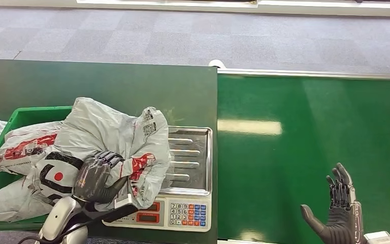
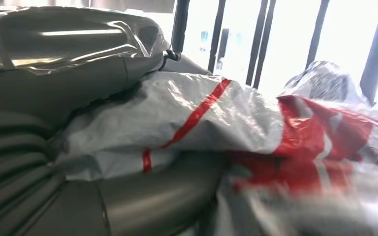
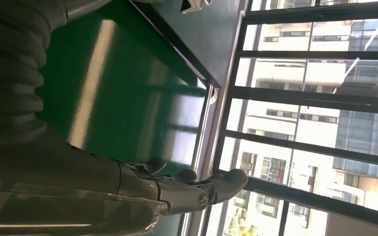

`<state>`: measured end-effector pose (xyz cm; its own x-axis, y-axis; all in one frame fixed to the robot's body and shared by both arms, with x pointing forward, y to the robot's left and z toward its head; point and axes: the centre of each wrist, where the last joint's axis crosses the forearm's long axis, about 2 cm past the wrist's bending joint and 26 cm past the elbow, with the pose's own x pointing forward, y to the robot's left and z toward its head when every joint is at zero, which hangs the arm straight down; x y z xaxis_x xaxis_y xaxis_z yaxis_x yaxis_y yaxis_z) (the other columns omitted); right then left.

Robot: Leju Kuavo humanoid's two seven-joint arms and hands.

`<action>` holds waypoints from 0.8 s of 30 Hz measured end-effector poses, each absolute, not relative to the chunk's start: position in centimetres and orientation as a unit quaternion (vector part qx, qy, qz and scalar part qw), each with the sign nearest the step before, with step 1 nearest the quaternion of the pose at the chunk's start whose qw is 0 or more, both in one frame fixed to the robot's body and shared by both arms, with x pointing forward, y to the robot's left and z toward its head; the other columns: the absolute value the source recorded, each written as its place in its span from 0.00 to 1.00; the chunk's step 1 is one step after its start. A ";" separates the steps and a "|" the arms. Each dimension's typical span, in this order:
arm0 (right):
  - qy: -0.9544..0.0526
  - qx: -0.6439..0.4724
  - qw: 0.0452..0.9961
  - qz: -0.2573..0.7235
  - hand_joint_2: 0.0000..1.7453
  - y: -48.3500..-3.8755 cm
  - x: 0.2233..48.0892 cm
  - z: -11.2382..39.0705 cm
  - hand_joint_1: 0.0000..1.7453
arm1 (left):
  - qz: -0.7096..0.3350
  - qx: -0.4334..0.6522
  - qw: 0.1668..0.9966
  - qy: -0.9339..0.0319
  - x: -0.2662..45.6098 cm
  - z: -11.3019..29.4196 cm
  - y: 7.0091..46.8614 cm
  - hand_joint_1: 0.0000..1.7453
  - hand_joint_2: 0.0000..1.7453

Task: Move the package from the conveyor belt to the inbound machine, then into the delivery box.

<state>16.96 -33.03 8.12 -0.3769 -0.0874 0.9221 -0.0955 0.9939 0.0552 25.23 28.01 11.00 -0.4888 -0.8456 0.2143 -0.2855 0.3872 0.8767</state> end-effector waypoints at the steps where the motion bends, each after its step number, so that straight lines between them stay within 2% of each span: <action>1: -0.830 0.054 0.555 0.002 1.00 -33.0 17.0 8.1 0.00 | -0.396 0.372 0.331 -0.771 25.2 11.2 28.0 1.00 1.00; 7: -0.830 0.051 0.555 -0.005 1.00 -33.0 17.0 8.1 0.00 | -0.336 0.392 0.277 -0.810 25.0 12.3 28.4 1.00 1.00; 10: -0.831 0.048 0.554 -0.008 1.00 -33.1 17.0 8.1 0.00 | -0.292 0.410 0.221 -0.836 24.8 13.4 28.6 1.00 1.00; 17: -0.831 0.042 0.555 -0.016 1.00 -32.9 17.1 8.0 0.00 | -0.164 0.501 0.102 -0.843 23.9 20.6 30.9 1.00 1.00; 21: -0.830 0.036 0.556 -0.022 1.00 -32.9 16.9 7.9 0.00 | -0.137 0.599 0.007 -0.789 22.4 25.8 33.4 1.00 1.00; 24: -0.827 0.035 0.560 -0.023 1.00 -33.0 16.5 7.8 0.00 | -0.134 0.653 -0.039 -0.744 21.6 28.2 34.7 1.00 1.00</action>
